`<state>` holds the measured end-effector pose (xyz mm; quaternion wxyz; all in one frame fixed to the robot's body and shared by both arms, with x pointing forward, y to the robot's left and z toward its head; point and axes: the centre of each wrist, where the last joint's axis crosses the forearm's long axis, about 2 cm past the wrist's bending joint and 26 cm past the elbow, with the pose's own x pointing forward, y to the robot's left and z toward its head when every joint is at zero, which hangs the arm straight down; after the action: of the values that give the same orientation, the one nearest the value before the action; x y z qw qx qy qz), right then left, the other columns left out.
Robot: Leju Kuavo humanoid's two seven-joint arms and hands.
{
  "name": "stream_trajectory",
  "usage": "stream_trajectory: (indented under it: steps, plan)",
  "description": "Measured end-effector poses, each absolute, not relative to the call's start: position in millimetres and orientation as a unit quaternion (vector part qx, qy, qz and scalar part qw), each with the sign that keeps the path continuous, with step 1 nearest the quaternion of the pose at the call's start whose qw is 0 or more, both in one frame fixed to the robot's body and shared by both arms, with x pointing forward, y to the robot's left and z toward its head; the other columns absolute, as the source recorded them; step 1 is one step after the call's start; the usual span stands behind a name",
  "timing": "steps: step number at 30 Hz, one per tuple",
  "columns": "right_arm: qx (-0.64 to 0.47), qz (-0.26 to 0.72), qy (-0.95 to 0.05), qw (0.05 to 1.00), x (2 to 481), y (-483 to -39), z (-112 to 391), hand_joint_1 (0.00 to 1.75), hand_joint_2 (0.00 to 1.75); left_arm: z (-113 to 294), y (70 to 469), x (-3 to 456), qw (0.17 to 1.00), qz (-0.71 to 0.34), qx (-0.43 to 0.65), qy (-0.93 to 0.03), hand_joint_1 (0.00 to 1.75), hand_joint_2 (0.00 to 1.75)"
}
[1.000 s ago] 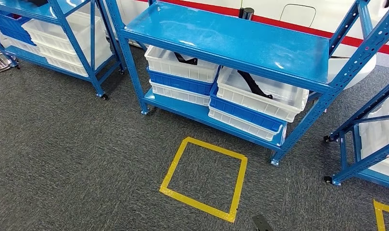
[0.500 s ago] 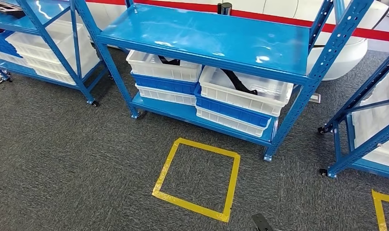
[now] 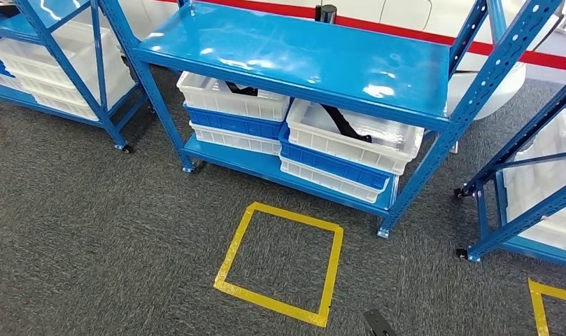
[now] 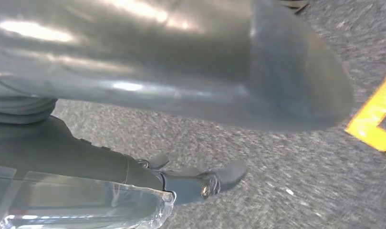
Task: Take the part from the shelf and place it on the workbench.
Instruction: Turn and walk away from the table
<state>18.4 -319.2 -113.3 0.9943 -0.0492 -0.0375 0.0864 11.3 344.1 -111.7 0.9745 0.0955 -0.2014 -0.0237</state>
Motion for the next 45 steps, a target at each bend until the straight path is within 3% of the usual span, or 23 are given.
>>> stream_trajectory:
  steps: [45]
  plan:
    - [-0.053, 0.094, -0.029, 0.994, 17.9, -323.4, -113.1, 0.0, 0.0, -112.1, 337.7, 14.7, 0.974, -0.021, 0.092, -0.205, 0.0, 0.0]
